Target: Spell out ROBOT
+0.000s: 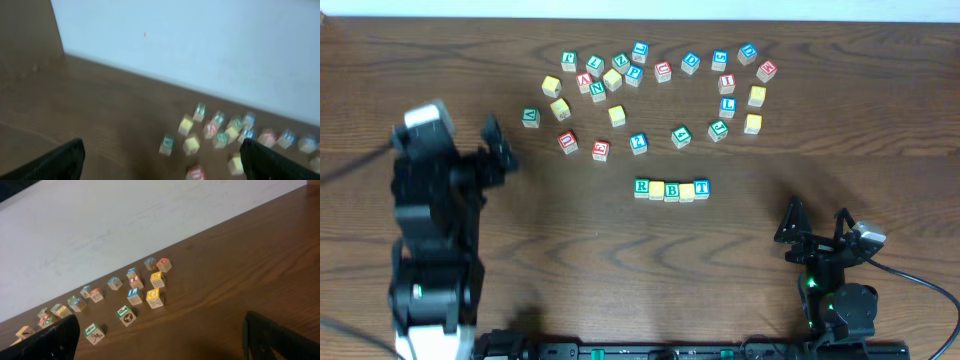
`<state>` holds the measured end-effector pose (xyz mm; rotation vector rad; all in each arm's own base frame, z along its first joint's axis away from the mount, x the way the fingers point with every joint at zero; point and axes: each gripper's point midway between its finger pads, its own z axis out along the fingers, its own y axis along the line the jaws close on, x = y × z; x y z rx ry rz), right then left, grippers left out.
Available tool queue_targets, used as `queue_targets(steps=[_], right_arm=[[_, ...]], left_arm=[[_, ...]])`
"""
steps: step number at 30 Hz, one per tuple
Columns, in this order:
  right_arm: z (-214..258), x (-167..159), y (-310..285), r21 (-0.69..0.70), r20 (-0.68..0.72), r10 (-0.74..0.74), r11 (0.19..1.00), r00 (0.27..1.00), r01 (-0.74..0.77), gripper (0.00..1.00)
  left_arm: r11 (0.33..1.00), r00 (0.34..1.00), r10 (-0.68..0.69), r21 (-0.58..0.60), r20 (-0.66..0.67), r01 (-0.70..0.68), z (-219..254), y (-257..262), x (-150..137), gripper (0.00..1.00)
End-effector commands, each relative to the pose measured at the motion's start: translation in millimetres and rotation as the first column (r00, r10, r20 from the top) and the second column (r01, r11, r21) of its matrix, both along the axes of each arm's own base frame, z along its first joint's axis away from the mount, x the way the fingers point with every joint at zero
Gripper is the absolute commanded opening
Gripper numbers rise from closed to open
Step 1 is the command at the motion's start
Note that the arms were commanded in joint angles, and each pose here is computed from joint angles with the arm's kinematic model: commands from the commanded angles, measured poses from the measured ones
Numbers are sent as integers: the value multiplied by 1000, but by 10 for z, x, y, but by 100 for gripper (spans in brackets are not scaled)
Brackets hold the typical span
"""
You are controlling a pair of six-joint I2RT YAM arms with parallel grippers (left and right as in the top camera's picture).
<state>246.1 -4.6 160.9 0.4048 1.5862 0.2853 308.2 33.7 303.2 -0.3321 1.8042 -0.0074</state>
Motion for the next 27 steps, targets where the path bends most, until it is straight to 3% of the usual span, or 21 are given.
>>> queue_targets(steps=[1, 8, 16, 24, 27], right_arm=[[-2, -2, 23, 11, 1, 10, 1000, 1000, -10, 99], [-2, -2, 23, 11, 1, 10, 1000, 1000, -10, 99], [-2, -2, 23, 11, 1, 9, 1000, 1000, -9, 99], [-2, -2, 23, 11, 1, 10, 1000, 1000, -10, 99], [-2, -2, 23, 11, 1, 9, 1000, 1000, -9, 99]], left_arm=[[1000, 994, 14, 9, 105, -15, -69, 23, -237, 97], [999, 949, 25, -36, 314, -15, -444, 13, -490, 98], [999, 910, 36, -35, 412, -24, -865, 30, -665, 97], [999, 921, 48, -37, 387, -37, -988, 50, -672, 98], [999, 954, 48, -36, 297, -38, -1219, 47, -654, 97]])
